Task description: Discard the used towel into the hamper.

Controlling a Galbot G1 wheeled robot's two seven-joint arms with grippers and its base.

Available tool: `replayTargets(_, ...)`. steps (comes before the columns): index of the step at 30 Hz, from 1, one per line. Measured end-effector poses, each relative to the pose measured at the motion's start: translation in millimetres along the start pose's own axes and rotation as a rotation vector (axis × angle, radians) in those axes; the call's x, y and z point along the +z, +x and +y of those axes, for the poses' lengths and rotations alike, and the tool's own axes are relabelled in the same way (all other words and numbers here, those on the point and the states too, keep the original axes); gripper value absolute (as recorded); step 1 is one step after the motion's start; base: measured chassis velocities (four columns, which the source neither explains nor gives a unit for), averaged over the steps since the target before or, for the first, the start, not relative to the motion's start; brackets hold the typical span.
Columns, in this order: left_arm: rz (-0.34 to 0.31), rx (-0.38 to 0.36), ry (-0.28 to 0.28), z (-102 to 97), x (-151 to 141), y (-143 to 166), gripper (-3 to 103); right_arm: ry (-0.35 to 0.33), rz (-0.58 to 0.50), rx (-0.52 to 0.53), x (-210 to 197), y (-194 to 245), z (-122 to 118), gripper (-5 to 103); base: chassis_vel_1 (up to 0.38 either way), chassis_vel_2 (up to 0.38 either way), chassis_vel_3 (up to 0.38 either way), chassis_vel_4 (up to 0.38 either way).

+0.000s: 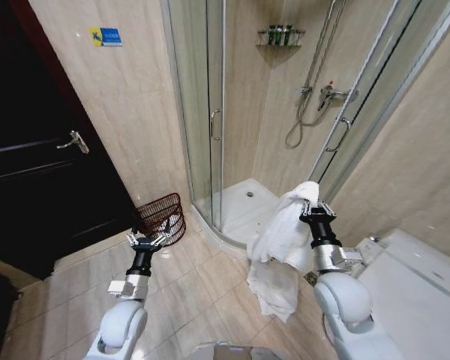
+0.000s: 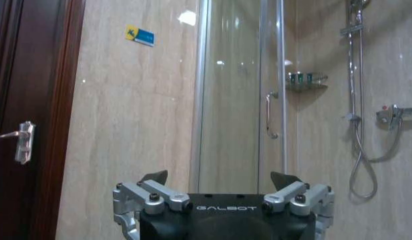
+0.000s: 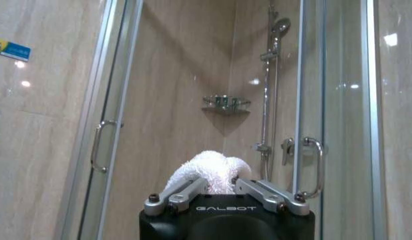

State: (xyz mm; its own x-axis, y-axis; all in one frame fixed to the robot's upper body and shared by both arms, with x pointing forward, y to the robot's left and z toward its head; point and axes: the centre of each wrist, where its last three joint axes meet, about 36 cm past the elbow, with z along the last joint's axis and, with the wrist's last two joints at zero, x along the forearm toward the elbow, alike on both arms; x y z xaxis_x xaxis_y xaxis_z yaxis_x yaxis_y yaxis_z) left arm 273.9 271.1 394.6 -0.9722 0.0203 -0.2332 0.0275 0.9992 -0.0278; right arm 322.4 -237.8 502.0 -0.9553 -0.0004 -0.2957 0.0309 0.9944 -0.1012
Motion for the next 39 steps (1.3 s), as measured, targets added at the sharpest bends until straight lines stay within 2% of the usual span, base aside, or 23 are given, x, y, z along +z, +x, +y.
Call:
replayTargets(18, 0.028, -0.004, -0.005, 3.2, 4, 2, 100, 0.032, -0.008, -0.037, 7, 4, 9, 4, 0.009, 0.013, 0.007, 0.008)
replayTargets(39, 0.014, 0.004, -0.017, 2.6, 9, 5, 100, 0.045, 0.003, -0.053, 13, 0, 3, 4, 0.091, 0.098, 0.084, 0.086)
